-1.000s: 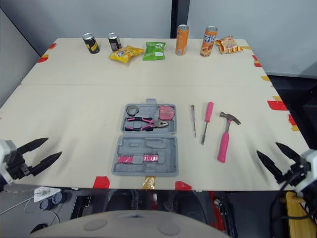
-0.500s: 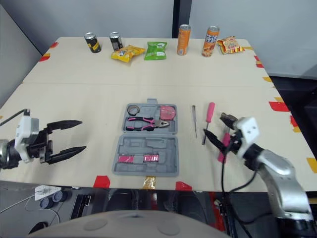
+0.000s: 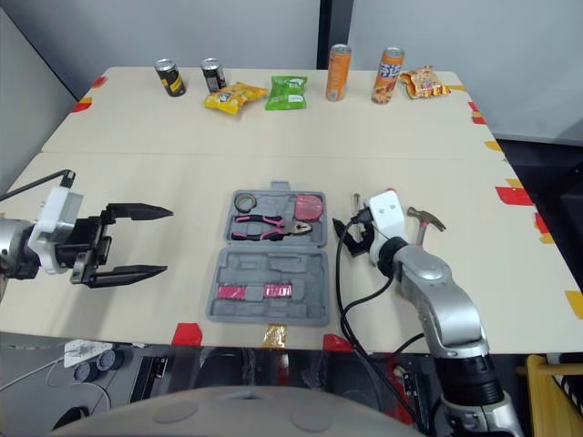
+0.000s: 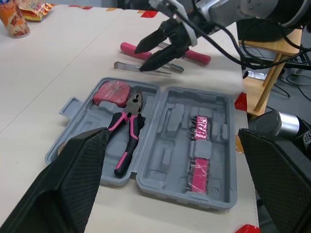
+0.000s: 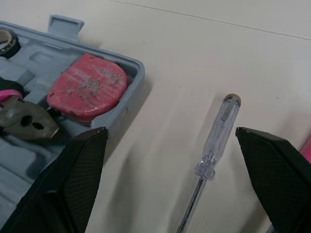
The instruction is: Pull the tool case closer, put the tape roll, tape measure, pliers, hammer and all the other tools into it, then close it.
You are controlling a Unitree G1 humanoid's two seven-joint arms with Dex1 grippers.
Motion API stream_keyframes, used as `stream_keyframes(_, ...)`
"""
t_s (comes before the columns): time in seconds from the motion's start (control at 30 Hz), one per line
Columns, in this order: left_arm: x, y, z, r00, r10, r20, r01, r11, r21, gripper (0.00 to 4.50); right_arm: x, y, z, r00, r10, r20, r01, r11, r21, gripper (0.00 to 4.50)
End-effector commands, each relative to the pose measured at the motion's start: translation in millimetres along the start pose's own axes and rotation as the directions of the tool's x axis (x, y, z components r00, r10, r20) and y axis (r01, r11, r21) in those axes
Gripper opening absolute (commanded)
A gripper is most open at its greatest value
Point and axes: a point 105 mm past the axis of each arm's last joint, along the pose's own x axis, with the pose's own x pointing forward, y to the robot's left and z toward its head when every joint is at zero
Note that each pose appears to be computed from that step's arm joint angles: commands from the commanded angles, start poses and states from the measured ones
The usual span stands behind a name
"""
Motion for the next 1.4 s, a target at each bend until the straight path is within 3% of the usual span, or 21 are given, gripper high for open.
stream_keyframes(0.03,-7,4,7,1.0,0.003,0.011,-0.003,1.0,0.02,4.5,2,-5,1,0.998,-0.059,-0.01,0.059,0.998,0.002,4.44)
stream_keyframes(0.5,-14,1,14,0.997,-0.061,0.043,0.061,0.998,-0.009,4.5,10,-1,-16,0.993,-0.091,-0.079,0.095,0.994,0.062,4.44)
stream_keyframes(0.53,-14,1,15,0.997,-0.061,0.043,0.062,0.998,-0.006,4.5,10,-1,-16,0.993,-0.092,-0.08,0.098,0.993,0.068,3.94)
stream_keyframes(0.93,-15,3,15,0.998,-0.058,0.038,0.058,0.998,0.004,4.5,14,-5,-13,0.992,-0.113,-0.062,0.117,0.991,0.066,0.01)
stream_keyframes(1.23,-19,4,8,0.999,-0.049,0.013,0.048,0.999,0.022,4.5,-3,-10,13,0.998,-0.048,0.034,0.049,0.999,-0.01,0.01)
stream_keyframes(1.4,-20,5,8,0.999,-0.05,0.01,0.05,0.998,0.024,4.5,-18,-5,25,0.991,0.131,0.039,-0.124,0.982,-0.145,0.01)
